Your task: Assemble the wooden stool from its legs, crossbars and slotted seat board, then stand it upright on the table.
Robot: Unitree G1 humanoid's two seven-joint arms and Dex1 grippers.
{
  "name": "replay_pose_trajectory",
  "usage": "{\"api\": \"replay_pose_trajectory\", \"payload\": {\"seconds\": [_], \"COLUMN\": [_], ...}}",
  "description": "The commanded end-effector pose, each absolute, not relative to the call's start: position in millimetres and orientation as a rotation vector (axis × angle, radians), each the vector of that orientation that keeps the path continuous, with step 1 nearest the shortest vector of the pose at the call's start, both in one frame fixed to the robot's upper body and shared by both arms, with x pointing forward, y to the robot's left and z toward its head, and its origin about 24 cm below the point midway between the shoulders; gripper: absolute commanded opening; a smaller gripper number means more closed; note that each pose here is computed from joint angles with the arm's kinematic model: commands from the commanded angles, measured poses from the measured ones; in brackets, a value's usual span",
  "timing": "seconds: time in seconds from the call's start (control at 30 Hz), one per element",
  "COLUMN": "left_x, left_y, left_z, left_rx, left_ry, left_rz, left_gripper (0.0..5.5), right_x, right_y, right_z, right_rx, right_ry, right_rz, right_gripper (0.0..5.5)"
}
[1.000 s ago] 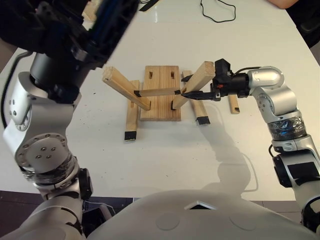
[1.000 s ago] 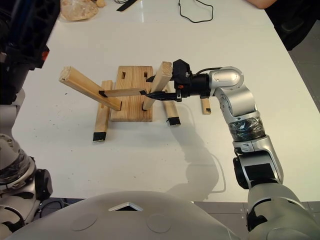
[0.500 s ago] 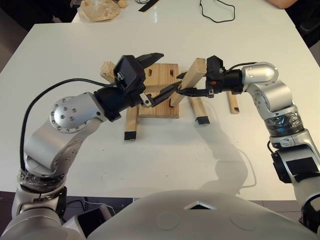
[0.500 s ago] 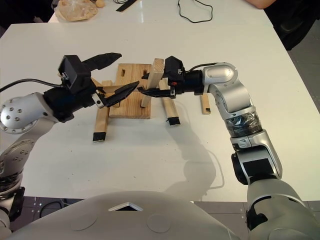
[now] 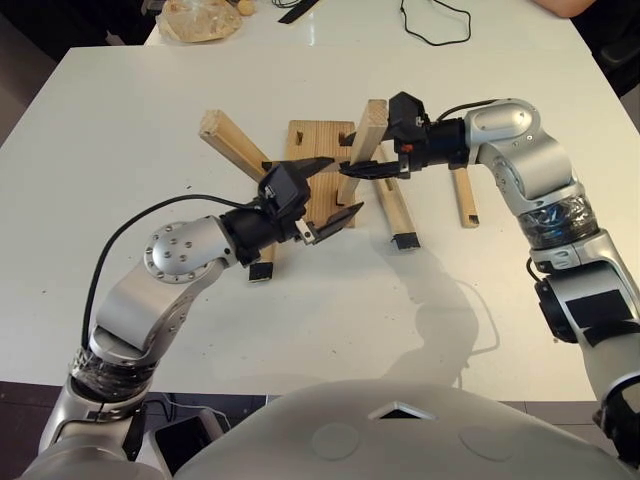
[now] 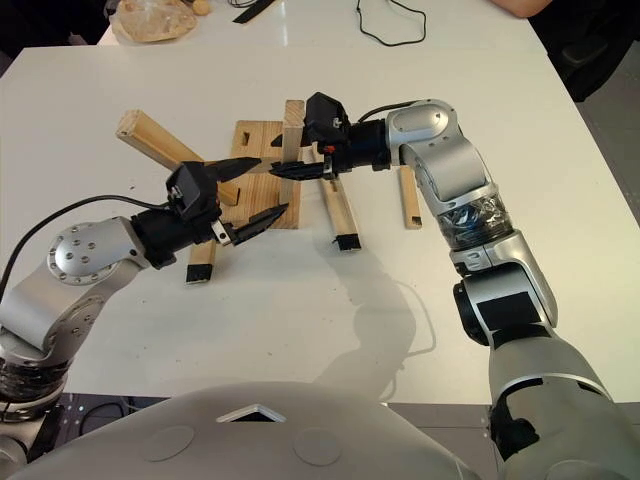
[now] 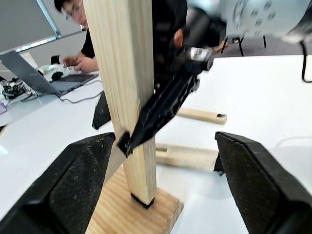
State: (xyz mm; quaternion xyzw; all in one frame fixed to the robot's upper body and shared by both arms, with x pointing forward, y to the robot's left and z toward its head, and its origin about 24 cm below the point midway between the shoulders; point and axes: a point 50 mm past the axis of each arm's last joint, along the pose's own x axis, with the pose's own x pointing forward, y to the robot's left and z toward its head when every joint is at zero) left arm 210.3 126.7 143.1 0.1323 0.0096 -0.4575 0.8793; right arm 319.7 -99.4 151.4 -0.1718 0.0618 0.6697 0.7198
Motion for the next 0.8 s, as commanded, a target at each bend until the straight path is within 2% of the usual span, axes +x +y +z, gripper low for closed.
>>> {"api": "replay_pose_trajectory", "payload": {"seconds": [0.03,0.23,0.43,0.67,0.8], "left_x": [215,210,211,226,230], "left_y": [123,115,115,123,124], "left_z": [138,140,156,143,129], "left_rx": [0.290,0.278,0.287,0.293,0.211], "left_ry": [0.008,-0.040,-0.128,-0.063,0.001], "left_rz": [-0.946,-0.966,-0.922,-0.842,-0.894], "left_gripper": [3.81,3.81,3.81,3.81,3.81], "right_x": [317,322,327,324,322], "right_y": [-109,-105,-115,-118,-117], "right_z": [112,111,112,107,104], "right_rx": [-0.439,-0.467,-0.477,-0.467,-0.450], "right_ry": [0.410,0.467,0.487,0.491,0.484], "right_rz": [1.456,1.487,1.466,1.469,1.467], "right_gripper": [2.03,2.03,2.03,2.03,2.03]}}
